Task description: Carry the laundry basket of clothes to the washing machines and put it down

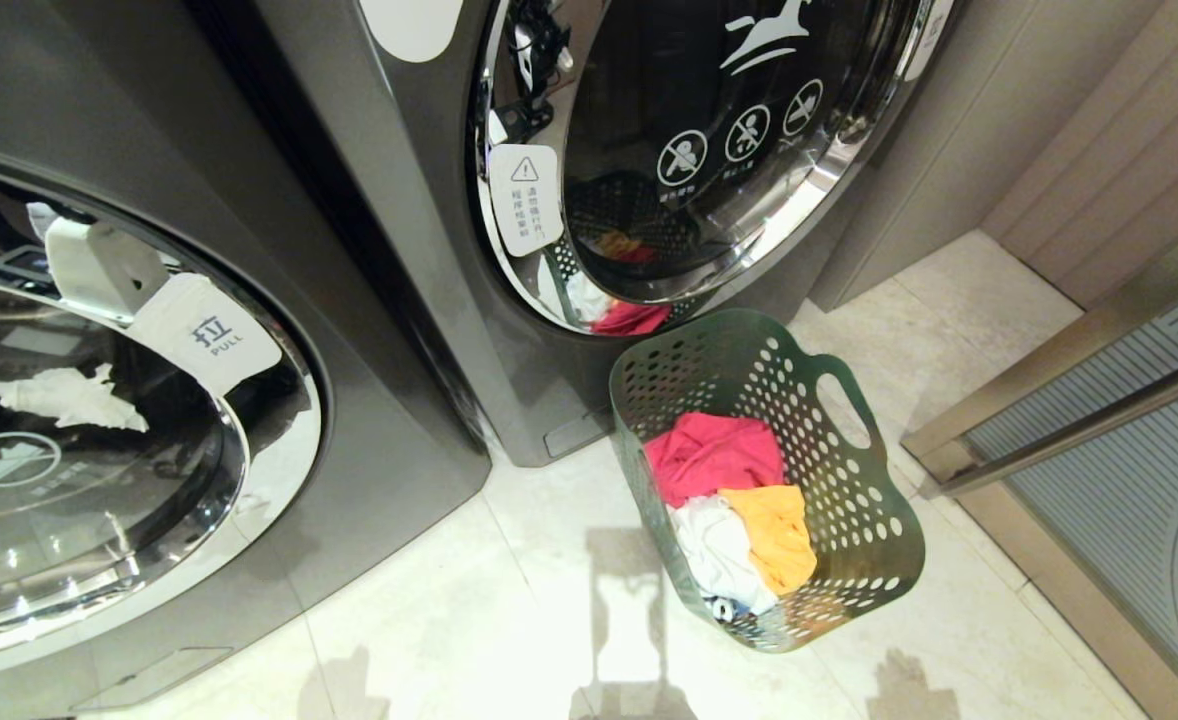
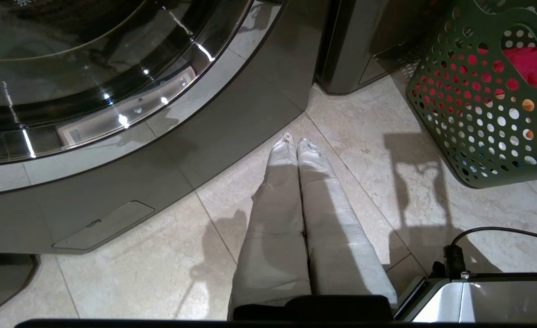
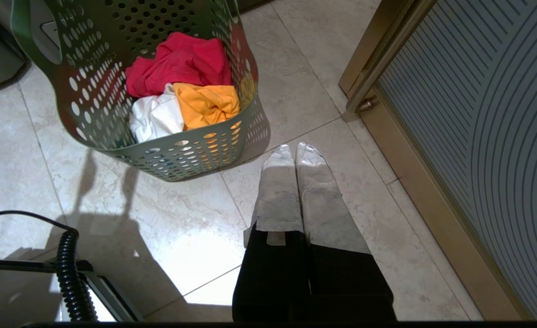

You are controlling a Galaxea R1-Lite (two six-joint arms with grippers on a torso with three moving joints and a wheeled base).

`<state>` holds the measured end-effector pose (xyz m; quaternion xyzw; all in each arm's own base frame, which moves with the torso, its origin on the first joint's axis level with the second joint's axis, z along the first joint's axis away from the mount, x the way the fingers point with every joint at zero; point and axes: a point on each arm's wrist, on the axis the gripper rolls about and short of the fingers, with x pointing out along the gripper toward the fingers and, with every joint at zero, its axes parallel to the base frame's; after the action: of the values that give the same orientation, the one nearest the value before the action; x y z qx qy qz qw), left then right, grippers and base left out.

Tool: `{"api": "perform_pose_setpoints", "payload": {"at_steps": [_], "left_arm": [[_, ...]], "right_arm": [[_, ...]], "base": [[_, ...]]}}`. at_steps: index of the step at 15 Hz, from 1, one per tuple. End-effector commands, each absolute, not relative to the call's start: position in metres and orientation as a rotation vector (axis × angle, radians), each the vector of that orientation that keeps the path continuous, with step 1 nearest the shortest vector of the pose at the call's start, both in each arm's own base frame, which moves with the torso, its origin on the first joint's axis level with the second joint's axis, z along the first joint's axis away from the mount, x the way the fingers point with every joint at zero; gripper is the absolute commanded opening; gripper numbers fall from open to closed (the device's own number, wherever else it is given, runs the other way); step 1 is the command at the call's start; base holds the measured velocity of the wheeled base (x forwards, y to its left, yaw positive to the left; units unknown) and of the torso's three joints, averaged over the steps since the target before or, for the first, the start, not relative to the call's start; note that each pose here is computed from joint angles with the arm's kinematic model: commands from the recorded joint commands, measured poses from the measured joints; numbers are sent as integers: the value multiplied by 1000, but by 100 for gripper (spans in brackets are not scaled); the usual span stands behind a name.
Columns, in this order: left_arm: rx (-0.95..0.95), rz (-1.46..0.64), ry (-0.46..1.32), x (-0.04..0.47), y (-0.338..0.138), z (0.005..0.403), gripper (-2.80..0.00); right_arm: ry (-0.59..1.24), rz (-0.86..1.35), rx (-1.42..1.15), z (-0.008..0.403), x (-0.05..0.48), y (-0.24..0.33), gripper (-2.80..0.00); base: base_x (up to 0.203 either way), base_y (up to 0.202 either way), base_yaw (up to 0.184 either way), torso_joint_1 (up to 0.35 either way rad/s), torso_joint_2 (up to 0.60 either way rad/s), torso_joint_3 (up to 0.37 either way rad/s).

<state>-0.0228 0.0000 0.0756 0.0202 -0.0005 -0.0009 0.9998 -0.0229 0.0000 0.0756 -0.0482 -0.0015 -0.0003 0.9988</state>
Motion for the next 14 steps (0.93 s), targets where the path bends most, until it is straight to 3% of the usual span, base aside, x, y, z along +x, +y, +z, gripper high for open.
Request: {"api": "perform_pose_setpoints", "payload": {"at_steps": [1,10,14], "left_arm": [[40,-1,-3,-23,0,76,-280],[52,-7,2,-23,0,75,-280],[49,-6,-2,-23,0,76,-280]], "right_arm": [[-1,-2,-98,76,-23,0,-280],[-1,-1,-97,76,-23,0,-280],[-2,1,-108,76,-23,0,-280]], "base": [[0,0,0,0,0,0],[0,0,0,0,0,4],[0,0,0,4,2,160]]}}
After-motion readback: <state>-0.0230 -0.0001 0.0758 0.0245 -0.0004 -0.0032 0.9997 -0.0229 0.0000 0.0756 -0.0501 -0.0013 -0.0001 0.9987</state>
